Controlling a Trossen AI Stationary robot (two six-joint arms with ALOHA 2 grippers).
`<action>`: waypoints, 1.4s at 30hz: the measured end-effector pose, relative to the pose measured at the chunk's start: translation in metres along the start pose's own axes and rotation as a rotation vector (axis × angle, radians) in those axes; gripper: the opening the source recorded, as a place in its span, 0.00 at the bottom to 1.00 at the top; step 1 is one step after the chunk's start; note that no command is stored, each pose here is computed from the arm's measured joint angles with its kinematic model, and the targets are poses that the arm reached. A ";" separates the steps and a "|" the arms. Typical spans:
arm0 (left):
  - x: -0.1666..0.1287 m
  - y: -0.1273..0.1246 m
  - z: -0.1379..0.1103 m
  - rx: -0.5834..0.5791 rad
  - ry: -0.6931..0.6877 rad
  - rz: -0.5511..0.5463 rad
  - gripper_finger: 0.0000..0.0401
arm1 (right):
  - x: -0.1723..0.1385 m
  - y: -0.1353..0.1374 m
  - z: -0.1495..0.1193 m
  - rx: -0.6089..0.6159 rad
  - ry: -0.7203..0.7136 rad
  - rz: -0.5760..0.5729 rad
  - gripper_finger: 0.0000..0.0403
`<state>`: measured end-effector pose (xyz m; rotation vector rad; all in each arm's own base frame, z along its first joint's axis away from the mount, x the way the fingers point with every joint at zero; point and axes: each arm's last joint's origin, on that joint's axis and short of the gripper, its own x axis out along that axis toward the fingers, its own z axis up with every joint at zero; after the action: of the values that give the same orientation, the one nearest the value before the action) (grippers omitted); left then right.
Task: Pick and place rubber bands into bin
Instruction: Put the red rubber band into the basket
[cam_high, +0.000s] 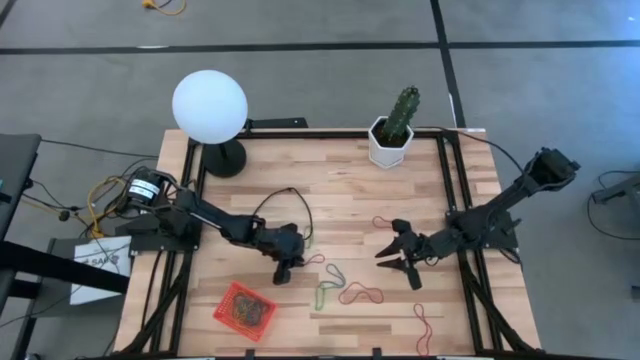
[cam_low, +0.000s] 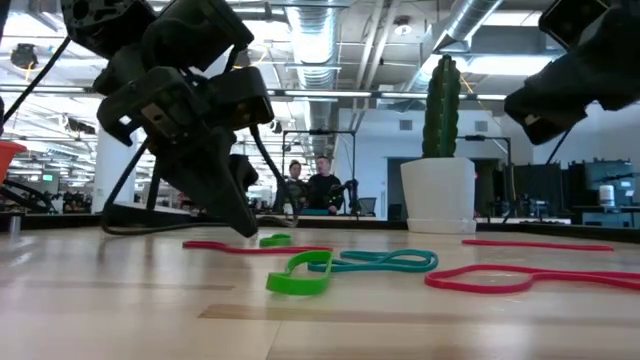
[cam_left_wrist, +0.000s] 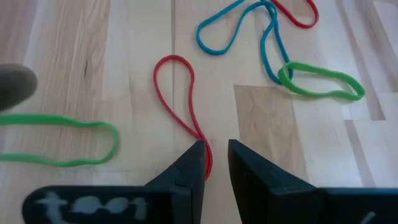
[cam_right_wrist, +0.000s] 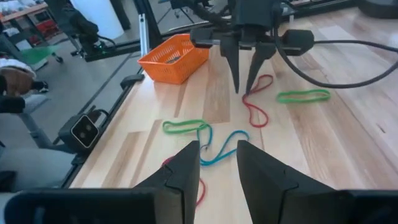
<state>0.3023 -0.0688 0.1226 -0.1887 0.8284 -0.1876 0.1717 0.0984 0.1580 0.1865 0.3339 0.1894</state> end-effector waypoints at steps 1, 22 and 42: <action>0.000 0.000 0.001 0.000 0.004 -0.001 0.15 | 0.002 0.000 -0.001 0.001 -0.002 0.001 0.25; 0.000 -0.002 -0.004 -0.022 0.058 0.055 0.15 | 0.026 -0.018 -0.019 -0.025 0.070 -0.097 0.25; 0.006 -0.011 -0.009 0.011 0.049 0.110 0.15 | 0.030 -0.036 -0.011 0.027 0.064 -0.043 0.25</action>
<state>0.2985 -0.0814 0.1150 -0.1278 0.8837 -0.0939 0.2014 0.0722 0.1312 0.1998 0.4035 0.1492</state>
